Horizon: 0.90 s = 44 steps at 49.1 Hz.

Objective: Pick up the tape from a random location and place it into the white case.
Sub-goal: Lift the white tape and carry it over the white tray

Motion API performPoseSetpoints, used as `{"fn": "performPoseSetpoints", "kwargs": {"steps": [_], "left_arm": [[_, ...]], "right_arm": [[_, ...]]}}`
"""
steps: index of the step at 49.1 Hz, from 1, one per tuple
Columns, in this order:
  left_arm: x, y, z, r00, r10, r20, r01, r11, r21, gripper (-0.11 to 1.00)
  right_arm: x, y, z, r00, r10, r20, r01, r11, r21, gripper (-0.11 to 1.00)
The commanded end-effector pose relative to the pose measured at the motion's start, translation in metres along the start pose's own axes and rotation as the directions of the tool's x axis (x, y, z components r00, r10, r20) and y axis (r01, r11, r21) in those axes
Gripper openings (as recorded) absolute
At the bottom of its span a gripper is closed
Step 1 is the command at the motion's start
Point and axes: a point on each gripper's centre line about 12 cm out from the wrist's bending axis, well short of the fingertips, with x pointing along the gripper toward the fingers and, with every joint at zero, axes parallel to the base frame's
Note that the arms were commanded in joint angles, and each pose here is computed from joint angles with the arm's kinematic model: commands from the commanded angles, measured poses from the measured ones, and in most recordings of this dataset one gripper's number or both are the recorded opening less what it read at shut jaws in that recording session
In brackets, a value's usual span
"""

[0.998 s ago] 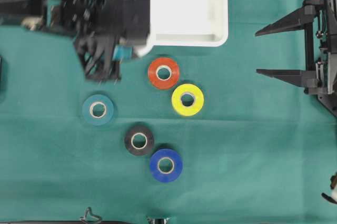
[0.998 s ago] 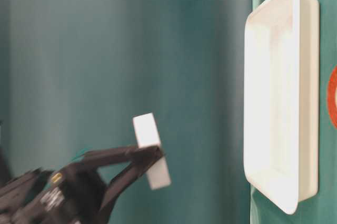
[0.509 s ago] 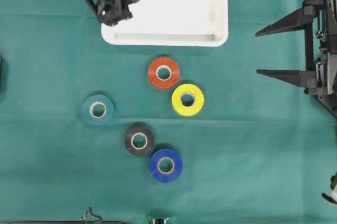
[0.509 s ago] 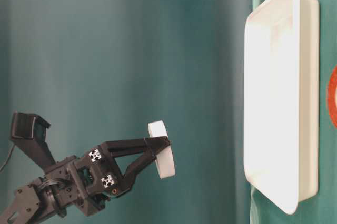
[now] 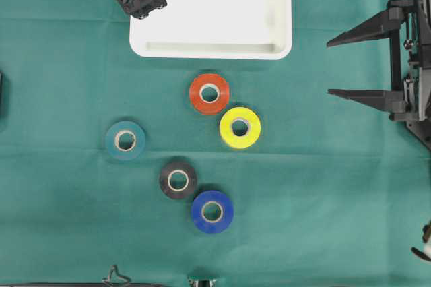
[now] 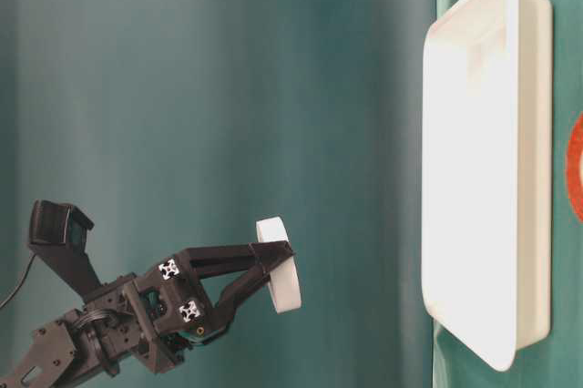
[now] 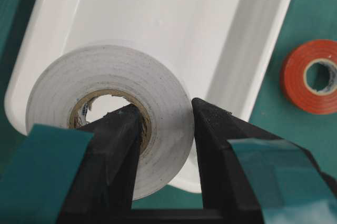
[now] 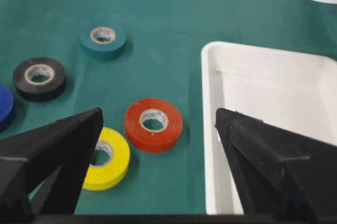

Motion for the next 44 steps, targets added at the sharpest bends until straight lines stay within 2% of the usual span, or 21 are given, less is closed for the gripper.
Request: {"fn": "performPoseSetpoints", "kwargs": {"steps": [1,21,34,44], "left_arm": [[-0.013,0.0,0.01,0.999,0.002,0.051,-0.002,1.0,0.002,0.24],[-0.012,-0.004,0.015,0.998,-0.005,0.068,0.004,1.0,0.008,0.24],[0.0,-0.009,0.033,0.994,-0.011,0.109,0.009,1.0,0.02,0.24],[0.01,-0.013,0.058,0.991,-0.018,0.135,0.014,0.999,0.03,0.24]], "right_arm": [[0.0,0.0,0.01,1.0,0.0,0.025,0.0,1.0,-0.002,0.91],[0.0,0.0,0.01,1.0,0.0,0.021,0.0,1.0,-0.002,0.91],[0.0,0.0,0.01,1.0,0.0,0.023,0.0,1.0,-0.002,0.91],[0.0,0.0,0.011,1.0,0.0,0.028,0.0,1.0,-0.002,0.91]]}}
